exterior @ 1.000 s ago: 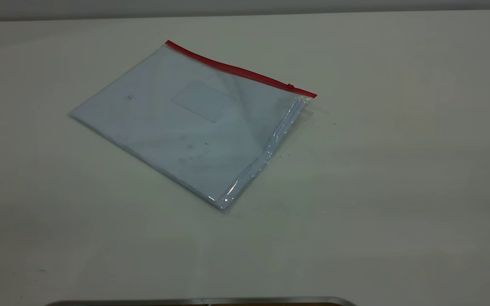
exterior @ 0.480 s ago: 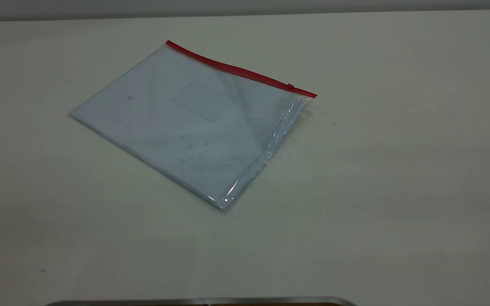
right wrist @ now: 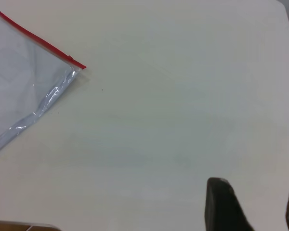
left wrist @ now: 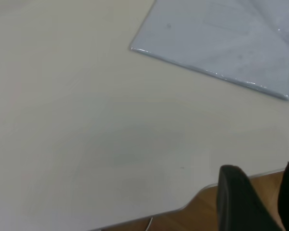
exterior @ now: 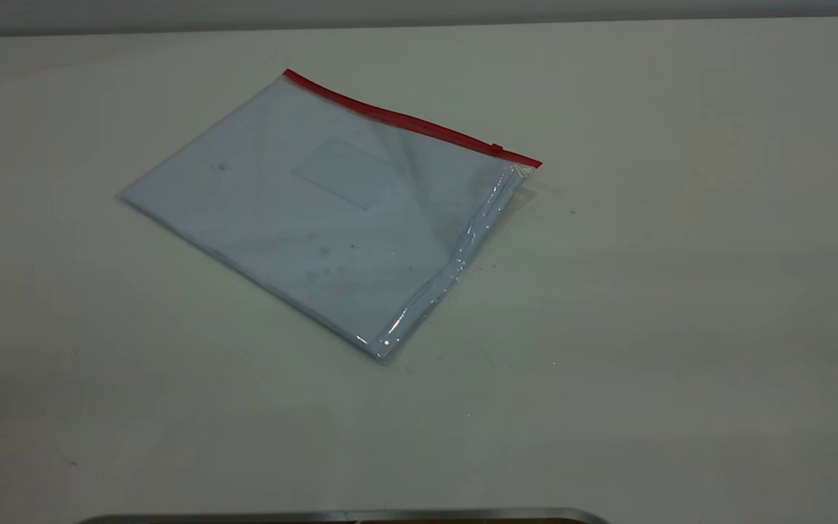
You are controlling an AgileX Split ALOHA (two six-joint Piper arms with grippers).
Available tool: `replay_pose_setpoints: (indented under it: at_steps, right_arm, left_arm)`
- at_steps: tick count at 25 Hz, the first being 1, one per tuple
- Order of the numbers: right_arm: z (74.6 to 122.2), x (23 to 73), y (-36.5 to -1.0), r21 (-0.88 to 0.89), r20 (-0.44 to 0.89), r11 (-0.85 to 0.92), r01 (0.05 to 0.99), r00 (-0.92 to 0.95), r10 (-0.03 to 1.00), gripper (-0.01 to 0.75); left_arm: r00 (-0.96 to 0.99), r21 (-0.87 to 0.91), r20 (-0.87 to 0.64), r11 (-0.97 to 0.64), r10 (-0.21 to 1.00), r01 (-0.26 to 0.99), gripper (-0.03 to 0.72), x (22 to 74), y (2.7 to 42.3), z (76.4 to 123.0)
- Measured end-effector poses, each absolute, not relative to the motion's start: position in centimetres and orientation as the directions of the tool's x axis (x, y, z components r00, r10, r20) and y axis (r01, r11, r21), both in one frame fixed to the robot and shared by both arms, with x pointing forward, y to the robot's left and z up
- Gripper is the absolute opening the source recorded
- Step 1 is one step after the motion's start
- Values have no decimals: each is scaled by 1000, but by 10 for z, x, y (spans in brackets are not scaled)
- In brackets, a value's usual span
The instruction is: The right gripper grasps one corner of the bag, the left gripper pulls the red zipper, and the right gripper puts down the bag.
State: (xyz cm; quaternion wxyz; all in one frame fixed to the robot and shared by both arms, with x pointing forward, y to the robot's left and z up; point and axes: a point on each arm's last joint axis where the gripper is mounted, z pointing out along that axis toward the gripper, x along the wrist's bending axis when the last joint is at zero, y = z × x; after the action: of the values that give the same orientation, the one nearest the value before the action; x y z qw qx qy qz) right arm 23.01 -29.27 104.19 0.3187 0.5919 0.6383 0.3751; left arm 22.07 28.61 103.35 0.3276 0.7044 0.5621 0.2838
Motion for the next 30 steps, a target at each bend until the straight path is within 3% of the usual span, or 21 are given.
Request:
replay_pose_setpoints:
  at_steps: [12,16,23,30]
  right_arm:
    - [1043,231,-289,859,82,-8,513,-122,989,358]
    - [1049,252,-283,821,139,-34,571,-142,980,358]
    - [1044,338,-272,732,212,-36,680,-177,961,378]
    - [999,426,-263,609,296,-52,791,-166,941,449]
  left_arm:
    - [207,785,17,-141,978,604,276,221,285,1034]
    - [182,771,-5,-112,983,627,276,232,286,1039]
    - [140,736,-28,-74,990,673,309,319,291,1061]
    - [198,662,-100,-83,975,745,448,412,286,1055]
